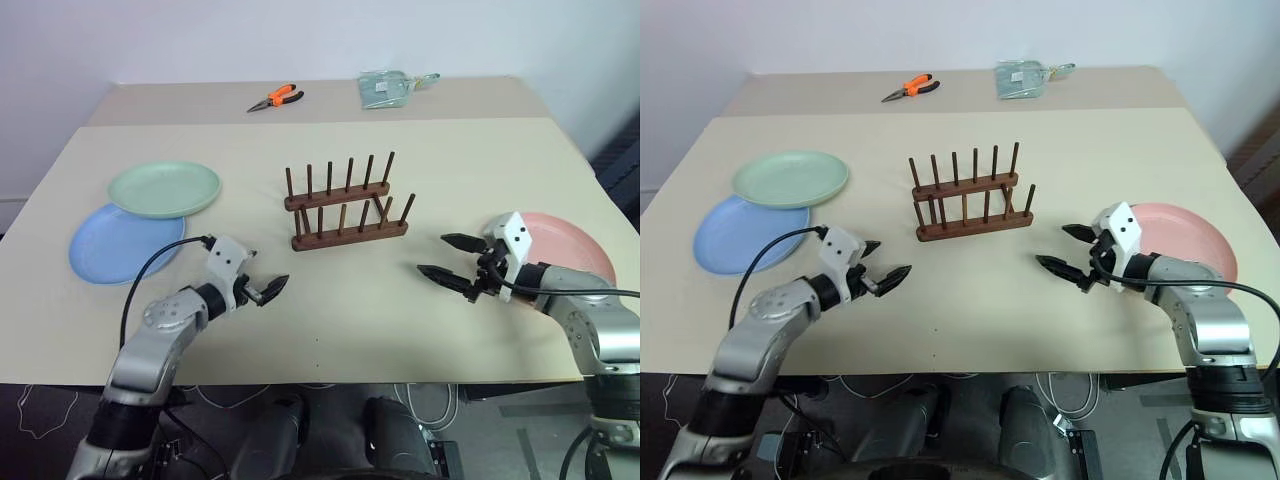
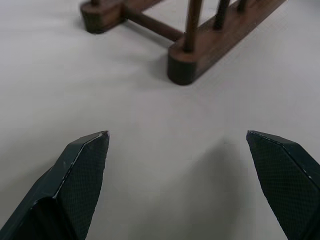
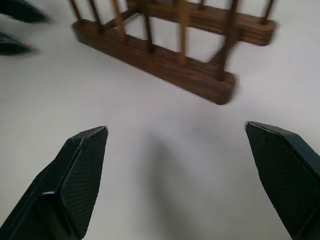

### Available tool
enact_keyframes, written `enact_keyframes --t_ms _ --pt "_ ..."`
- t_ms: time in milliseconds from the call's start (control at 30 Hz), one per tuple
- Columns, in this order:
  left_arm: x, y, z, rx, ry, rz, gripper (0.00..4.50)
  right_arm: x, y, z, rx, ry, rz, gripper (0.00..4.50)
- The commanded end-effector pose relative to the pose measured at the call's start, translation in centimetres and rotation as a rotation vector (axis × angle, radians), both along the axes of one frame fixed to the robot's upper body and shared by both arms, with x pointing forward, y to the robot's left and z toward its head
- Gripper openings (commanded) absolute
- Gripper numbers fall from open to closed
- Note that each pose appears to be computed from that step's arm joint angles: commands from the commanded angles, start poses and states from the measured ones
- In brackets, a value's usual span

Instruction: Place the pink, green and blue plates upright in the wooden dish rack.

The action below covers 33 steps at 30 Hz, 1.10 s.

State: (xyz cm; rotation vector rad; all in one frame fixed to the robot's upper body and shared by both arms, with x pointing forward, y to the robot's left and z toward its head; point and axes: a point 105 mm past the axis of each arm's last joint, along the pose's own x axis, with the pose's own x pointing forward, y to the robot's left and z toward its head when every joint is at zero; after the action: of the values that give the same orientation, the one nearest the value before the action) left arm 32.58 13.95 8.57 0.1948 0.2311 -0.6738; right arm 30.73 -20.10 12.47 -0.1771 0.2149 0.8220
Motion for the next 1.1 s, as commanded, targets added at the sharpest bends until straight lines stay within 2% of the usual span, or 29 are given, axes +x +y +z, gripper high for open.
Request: enact_keyframes --t_ms 33,133,267,433,533,733,767,967,1100 --pt "1.4 -0.5 0.2 0.025 -0.024 -0.076 4.5 -0.3 1.7 1.2 0.03 -0.052 0.023 4.48" --pt "2.6 -1.6 -0.2 0.01 0.009 -0.157 4.5 -0.5 2.5 1.4 0.054 -0.065 0.032 4.48" --pt "2.9 -3.2 -1.7 0.034 0.063 -0.288 4.5 -0.9 3.9 1.5 0.083 -0.084 0.035 4.48" --pt "3.7 -4.6 -2.8 0.032 0.097 -0.36 4.5 -1.6 4.9 1.3 0.103 -0.085 0.035 4.48" --pt "4.0 -5.2 -3.3 0.05 0.101 -0.386 3.65 -1.7 4.8 1.0 0.096 -0.081 0.026 4.5" --pt "3.4 -5.4 -3.1 0.04 0.1 -0.446 0.89 -1.6 3.9 0.9 0.082 -0.08 0.009 4.5" --pt "3.1 -5.5 -3.0 0.039 0.101 -0.462 0.76 -1.6 3.7 0.8 0.077 -0.078 0.005 4.5" --pt "0.7 -6.3 -2.7 0.085 0.068 -0.596 0.76 -1.0 1.4 0.7 0.023 -0.084 -0.038 4.5" --pt "-1.7 -7.0 -1.7 0.112 0.031 -0.726 0.76 -1.1 -2.2 0.8 -0.038 -0.071 -0.104 4.5"
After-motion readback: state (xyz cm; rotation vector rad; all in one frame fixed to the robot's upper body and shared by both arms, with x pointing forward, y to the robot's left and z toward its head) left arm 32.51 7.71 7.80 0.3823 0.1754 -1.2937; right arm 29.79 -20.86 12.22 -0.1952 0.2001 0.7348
